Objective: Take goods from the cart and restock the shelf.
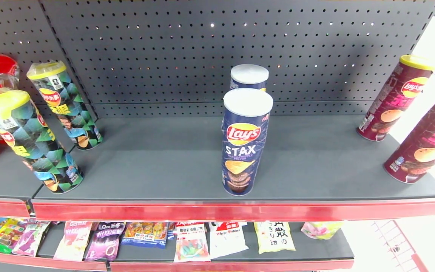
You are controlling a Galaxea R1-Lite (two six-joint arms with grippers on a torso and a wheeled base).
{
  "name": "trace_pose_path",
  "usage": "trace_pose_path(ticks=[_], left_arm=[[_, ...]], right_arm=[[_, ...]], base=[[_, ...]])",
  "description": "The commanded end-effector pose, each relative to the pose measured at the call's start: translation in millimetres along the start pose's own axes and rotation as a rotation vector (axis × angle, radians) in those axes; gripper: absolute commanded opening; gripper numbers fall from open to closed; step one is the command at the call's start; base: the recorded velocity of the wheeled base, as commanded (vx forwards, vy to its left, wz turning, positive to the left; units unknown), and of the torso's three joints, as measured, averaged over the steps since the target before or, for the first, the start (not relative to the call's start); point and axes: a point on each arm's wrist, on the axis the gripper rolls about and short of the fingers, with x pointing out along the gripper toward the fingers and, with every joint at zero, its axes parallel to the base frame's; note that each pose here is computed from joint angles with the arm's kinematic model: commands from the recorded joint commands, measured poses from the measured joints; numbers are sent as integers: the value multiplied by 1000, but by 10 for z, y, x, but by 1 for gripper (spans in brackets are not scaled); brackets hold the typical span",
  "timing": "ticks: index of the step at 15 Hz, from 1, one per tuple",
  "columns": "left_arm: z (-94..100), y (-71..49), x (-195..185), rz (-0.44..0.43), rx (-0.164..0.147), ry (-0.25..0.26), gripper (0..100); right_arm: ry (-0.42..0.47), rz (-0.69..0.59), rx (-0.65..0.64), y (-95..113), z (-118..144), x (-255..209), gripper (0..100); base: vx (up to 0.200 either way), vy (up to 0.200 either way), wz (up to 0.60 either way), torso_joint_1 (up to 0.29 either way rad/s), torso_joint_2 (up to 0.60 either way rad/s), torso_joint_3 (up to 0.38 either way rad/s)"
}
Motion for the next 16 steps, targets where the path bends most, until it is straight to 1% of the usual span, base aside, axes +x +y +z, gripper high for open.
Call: trace_pose_path(ticks=[1, 16], left_arm=[[0, 0, 0, 0, 0, -1, 100], [0, 0, 0, 0, 0, -1, 100]], right_arm=[[1, 1, 0, 0, 0, 1, 100], [1, 1, 3, 0, 0, 1, 100]], base=[[0, 0, 0, 0, 0, 0], [0, 0, 0, 0, 0, 0]])
